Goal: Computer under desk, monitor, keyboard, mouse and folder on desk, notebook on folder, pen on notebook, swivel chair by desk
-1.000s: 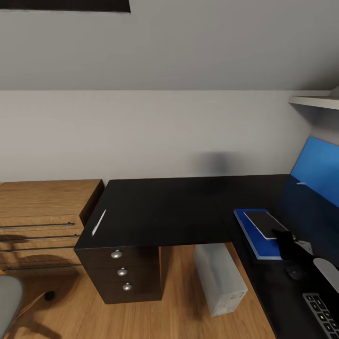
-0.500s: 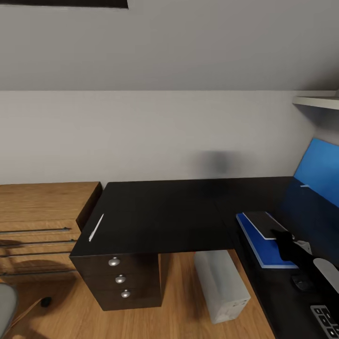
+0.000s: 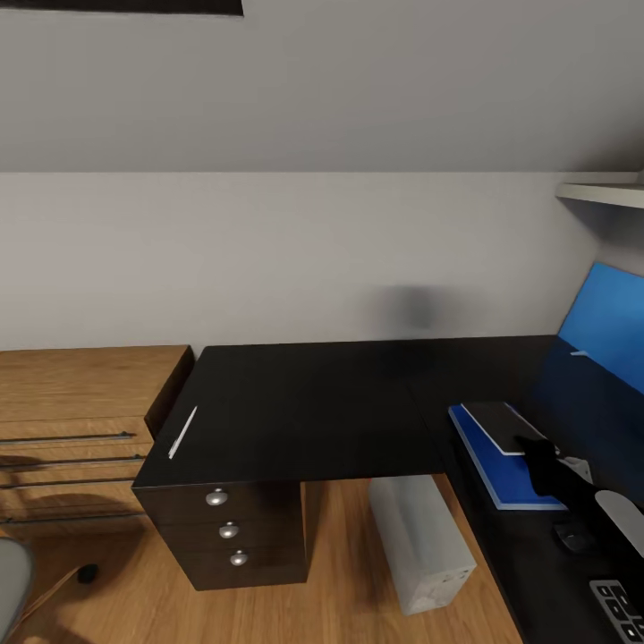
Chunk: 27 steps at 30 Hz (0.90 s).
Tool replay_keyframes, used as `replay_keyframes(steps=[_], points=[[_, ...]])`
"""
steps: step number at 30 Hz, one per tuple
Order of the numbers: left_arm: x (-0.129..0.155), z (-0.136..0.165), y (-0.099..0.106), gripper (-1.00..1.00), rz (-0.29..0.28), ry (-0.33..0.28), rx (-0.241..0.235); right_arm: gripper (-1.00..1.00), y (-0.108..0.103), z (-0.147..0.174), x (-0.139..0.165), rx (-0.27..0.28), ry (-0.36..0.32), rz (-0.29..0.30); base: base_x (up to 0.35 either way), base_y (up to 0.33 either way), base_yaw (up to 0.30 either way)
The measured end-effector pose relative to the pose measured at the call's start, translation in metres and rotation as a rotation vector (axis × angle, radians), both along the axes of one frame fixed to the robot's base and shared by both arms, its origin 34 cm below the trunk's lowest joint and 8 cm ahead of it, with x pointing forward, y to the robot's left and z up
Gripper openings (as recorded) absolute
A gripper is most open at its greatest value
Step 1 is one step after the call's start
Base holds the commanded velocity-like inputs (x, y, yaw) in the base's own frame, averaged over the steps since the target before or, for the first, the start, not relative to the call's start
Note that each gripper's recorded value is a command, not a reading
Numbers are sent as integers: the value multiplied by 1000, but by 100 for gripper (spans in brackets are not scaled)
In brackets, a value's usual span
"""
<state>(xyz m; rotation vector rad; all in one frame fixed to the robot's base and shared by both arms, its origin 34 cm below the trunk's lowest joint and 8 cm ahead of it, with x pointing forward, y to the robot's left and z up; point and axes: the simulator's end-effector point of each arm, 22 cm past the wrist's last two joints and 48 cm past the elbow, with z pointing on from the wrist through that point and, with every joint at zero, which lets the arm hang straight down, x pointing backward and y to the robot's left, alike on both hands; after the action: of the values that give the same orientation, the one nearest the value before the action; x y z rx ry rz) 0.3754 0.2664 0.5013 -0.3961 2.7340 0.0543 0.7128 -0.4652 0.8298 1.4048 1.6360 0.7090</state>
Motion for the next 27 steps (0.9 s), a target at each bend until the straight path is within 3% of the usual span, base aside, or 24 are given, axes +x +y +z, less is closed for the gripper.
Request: replay_keyframes(steps=[27], points=[[0, 0, 0, 100, 0, 1, 0, -100, 0, -1, 0, 3, 0, -4, -33, -17, 0]])
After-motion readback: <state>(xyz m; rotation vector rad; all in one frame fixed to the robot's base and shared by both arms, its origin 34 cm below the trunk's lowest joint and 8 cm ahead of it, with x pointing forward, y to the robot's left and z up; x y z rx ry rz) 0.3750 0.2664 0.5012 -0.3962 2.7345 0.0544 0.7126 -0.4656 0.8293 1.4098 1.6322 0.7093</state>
